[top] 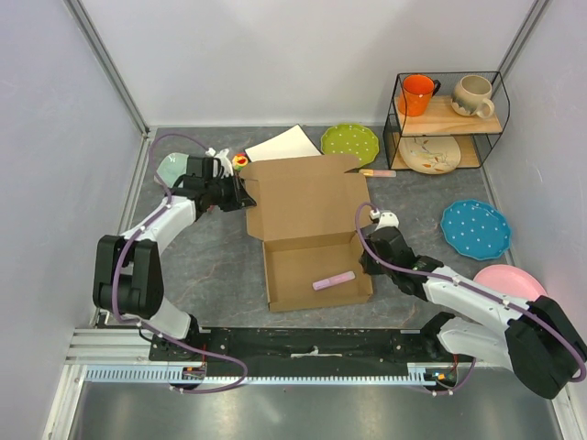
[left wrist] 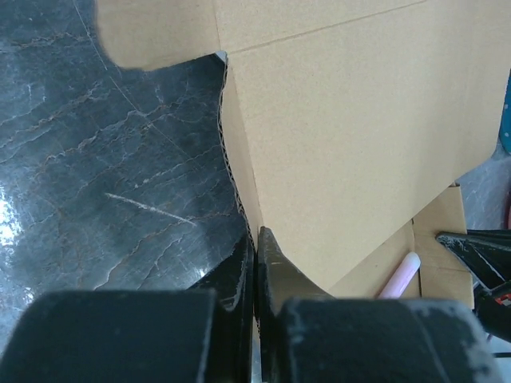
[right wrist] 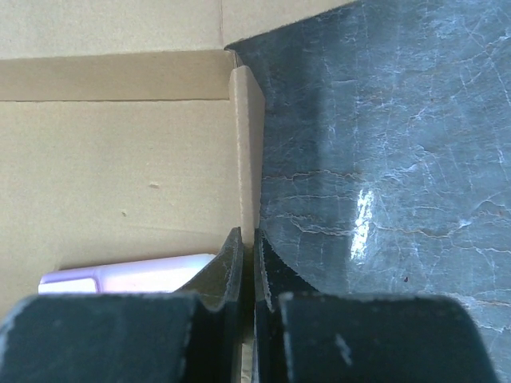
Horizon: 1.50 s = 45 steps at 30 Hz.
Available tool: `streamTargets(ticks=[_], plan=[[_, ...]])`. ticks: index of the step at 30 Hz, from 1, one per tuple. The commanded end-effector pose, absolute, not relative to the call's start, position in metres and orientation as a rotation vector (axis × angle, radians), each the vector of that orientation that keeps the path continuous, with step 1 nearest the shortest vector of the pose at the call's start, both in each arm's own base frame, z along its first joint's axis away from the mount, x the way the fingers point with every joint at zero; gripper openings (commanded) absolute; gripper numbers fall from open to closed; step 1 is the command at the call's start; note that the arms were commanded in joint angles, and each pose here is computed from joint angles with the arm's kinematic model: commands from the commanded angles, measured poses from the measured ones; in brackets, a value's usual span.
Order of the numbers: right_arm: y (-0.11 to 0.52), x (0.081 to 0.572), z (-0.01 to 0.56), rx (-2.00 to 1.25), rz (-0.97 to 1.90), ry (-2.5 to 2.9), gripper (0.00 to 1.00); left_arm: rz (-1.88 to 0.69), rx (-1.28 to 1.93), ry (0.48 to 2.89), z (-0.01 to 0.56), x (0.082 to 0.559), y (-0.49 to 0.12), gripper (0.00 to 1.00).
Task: Fold the paper box
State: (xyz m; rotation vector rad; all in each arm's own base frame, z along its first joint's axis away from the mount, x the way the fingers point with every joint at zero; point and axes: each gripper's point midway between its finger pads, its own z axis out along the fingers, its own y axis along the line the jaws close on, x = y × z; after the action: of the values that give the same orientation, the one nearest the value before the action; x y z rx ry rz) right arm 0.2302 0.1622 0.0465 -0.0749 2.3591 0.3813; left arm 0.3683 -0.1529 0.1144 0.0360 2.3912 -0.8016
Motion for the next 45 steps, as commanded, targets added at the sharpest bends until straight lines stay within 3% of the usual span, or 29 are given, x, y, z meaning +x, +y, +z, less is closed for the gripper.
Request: streamTargets(ticks=[1, 3, 4, 5, 8, 11, 19, 21, 22, 24, 26, 31, 37, 45], plan=[[0.16, 0.227, 0.04, -0.042, 0.339, 2.384, 0.0, -0.824, 0.13, 2.248, 0.136, 0.369, -0.158, 0.02], [0.159, 0.228, 0.041, -0.022, 0.327, 2.379, 0.05, -0.822, 0.144, 2.21, 0.142, 0.37, -0.159, 0.02], [0.159, 0.228, 0.043, -0.01, 0.33, 2.373, 0.13, -0.819, 0.143, 2.206, 0.14, 0.368, -0.158, 0.02], [0.159, 0.23, 0.046, -0.003, 0.333, 2.366, 0.29, -0.817, 0.148, 2.195, 0.141, 0.367, -0.158, 0.02], [0.157, 0.236, 0.058, 0.019, 0.31, 2.338, 0.48, -0.809, 0.157, 2.152, 0.146, 0.364, -0.159, 0.02], [0.157, 0.243, 0.068, 0.022, 0.291, 2.314, 0.56, -0.791, 0.161, 2.098, 0.153, 0.363, -0.158, 0.02], [0.174, 0.258, 0.086, -0.025, 0.314, 2.291, 0.58, -0.759, 0.18, 2.002, 0.161, 0.353, -0.158, 0.02], [0.182, 0.26, 0.109, -0.058, 0.366, 2.245, 0.63, -0.728, 0.191, 1.971, 0.167, 0.351, -0.157, 0.02], [0.184, 0.26, 0.117, -0.072, 0.38, 2.237, 0.67, -0.713, 0.202, 1.97, 0.162, 0.347, -0.156, 0.02], [0.19, 0.258, 0.142, -0.136, 0.421, 2.217, 0.86, -0.678, 0.208, 1.913, 0.172, 0.347, -0.156, 0.02], [0.19, 0.256, 0.164, -0.175, 0.421, 2.217, 0.98, -0.638, 0.217, 1.875, 0.173, 0.344, -0.156, 0.02], [0.171, 0.263, 0.228, -0.179, 0.331, 2.1, 0.98, -0.541, 0.254, 1.74, 0.185, 0.334, -0.155, 0.02], [0.126, 0.285, 0.247, -0.059, 0.054, 2.035, 0.98, -0.474, 0.248, 1.521, 0.214, 0.323, -0.149, 0.02], [0.141, 0.293, 0.238, -0.19, 0.251, 2.023, 0.98, -0.398, 0.321, 1.363, 0.228, 0.306, -0.143, 0.02]])
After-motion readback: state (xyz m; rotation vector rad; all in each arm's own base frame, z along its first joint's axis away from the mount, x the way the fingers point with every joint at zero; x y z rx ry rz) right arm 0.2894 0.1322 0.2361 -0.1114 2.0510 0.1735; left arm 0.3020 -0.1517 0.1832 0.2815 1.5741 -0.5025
